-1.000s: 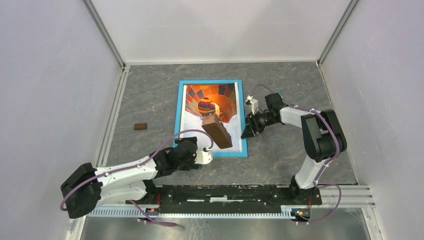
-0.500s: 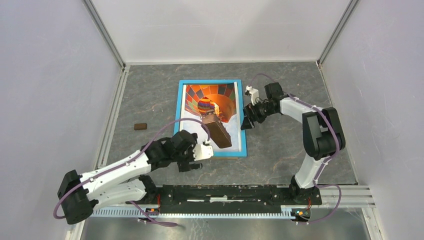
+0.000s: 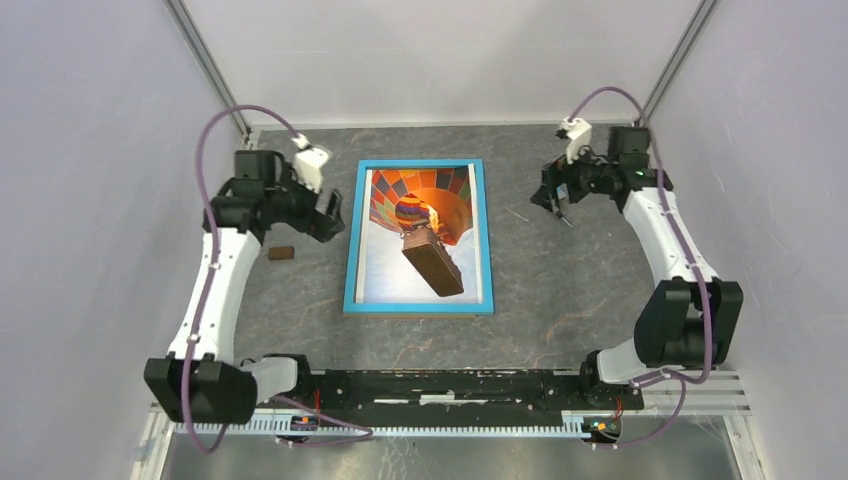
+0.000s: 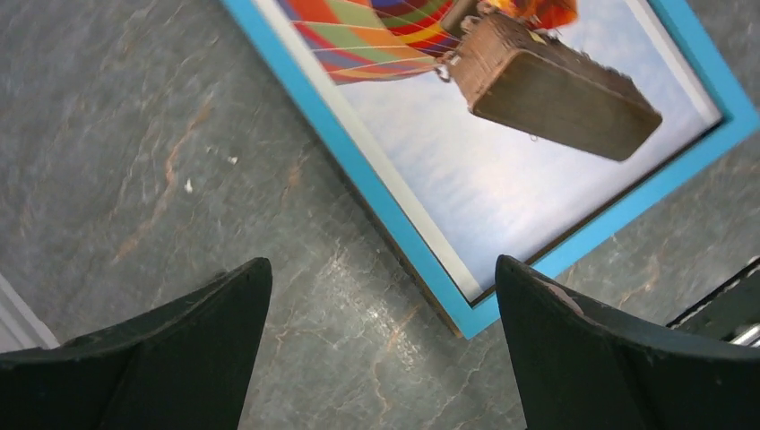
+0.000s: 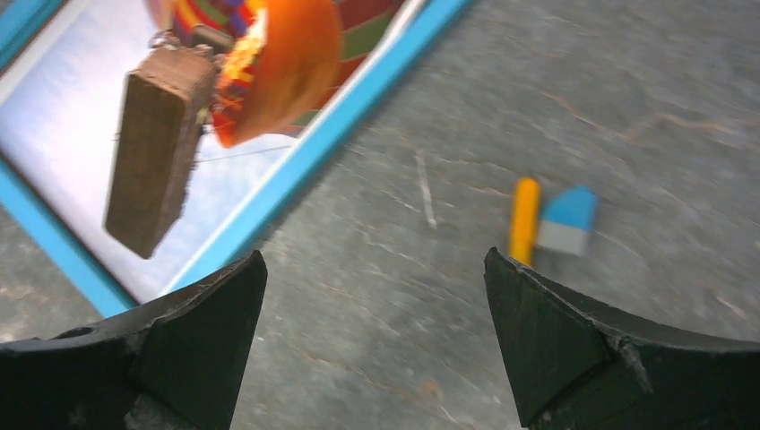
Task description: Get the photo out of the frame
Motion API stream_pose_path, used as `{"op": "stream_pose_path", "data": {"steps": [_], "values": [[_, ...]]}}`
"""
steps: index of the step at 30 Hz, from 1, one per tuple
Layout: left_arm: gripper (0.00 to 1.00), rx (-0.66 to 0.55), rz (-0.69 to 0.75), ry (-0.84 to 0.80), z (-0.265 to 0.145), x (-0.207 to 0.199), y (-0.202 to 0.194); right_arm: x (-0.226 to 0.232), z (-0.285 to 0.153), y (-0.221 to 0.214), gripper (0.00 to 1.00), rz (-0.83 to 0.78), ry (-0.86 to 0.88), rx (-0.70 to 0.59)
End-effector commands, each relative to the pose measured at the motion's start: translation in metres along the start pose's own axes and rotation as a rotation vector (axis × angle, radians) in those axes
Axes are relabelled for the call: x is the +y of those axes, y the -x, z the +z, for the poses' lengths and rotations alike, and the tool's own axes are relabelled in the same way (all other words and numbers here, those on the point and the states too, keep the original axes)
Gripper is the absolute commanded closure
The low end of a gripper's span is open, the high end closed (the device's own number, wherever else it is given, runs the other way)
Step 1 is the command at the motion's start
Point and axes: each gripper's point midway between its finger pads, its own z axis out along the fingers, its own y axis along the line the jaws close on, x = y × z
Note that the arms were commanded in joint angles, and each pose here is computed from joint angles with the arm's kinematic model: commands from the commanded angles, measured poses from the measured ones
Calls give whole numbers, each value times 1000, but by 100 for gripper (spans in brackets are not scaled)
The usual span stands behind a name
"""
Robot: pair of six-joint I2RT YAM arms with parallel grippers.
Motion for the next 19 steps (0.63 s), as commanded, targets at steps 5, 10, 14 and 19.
{"op": "stream_pose_path", "data": {"steps": [5, 10, 14, 19], "values": [[0, -53, -536, -72, -11, 64, -35, -35, -31, -57, 2, 60, -127, -68], [0, -43, -610, 53, -10, 95, -75, -35, -33, -109, 2, 130, -133, -55], [0, -17, -592, 145, -13, 98, -91, -32, -35, -123, 2, 150, -136, -52], [0, -1, -595, 179, -14, 93, -102, -30, -36, -118, 2, 143, -128, -73]]}}
